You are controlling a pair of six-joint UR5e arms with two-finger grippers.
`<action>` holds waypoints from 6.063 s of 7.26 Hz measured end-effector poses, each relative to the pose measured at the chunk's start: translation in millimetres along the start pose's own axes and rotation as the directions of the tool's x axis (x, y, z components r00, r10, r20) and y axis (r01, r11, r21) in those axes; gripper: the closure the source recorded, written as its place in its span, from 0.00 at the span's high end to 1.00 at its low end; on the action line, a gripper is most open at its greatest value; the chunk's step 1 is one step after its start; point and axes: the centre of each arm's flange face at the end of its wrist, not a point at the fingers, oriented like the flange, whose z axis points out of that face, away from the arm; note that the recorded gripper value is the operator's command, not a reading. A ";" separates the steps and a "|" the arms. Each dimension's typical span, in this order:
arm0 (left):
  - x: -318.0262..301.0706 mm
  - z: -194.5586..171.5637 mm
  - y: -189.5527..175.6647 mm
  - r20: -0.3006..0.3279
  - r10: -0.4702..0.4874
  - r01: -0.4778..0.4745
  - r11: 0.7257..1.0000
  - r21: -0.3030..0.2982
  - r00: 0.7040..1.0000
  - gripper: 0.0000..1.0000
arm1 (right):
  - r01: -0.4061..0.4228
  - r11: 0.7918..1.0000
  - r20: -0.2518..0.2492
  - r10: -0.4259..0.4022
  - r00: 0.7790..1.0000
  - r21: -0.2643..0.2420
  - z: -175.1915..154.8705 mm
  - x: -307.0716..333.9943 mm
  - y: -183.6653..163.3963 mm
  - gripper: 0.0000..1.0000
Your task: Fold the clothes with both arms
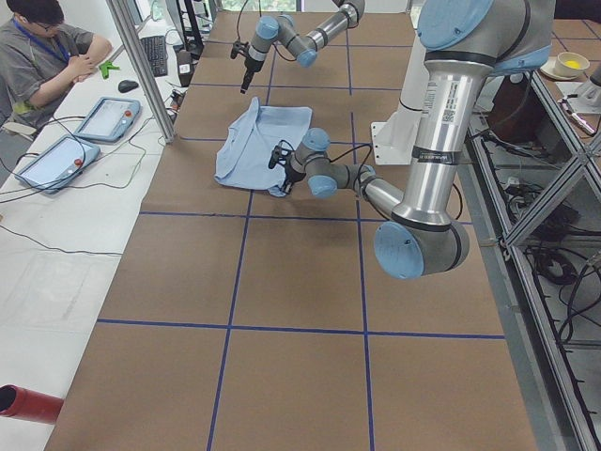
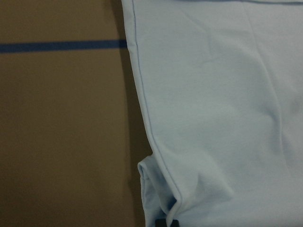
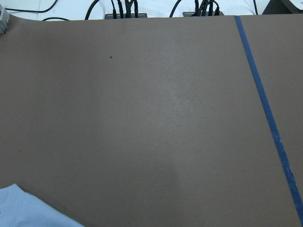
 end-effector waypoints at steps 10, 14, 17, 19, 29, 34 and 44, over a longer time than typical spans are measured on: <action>-66.5 70.8 -214.9 0.050 0.118 -0.123 0.985 0.124 0.992 1.00 | -0.330 0.943 0.074 0.333 0.940 -0.049 -25.0 -88.0 45.1 0.74; -72.1 63.9 -203.9 0.034 0.110 -0.114 0.986 0.123 0.993 1.00 | -0.382 0.924 0.028 0.382 0.924 -0.011 3.4 -142.5 101.0 0.59; -77.9 65.8 -199.1 0.039 0.107 -0.111 0.987 0.116 0.993 1.00 | -0.354 0.935 -0.003 0.354 0.935 0.010 19.9 -150.1 123.3 0.58; -79.3 66.1 -198.2 0.040 0.107 -0.111 0.987 0.115 0.993 1.00 | -0.341 0.940 -0.014 0.341 0.940 0.017 25.6 -154.8 132.6 0.55; -79.3 65.1 -198.6 0.037 0.107 -0.111 0.987 0.119 0.994 1.00 | -0.330 0.944 -0.008 0.330 0.944 0.015 11.2 -160.5 133.4 0.00; -77.0 64.0 -198.8 0.028 0.100 -0.103 0.986 0.128 0.995 1.00 | -0.249 0.968 0.074 0.249 0.966 -0.002 -92.1 -83.8 287.6 0.27; -64.7 64.5 -194.8 0.002 0.064 -0.064 0.989 0.133 0.998 1.00 | 0.293 0.955 0.141 -0.295 0.945 0.033 -132.1 -80.9 393.2 0.66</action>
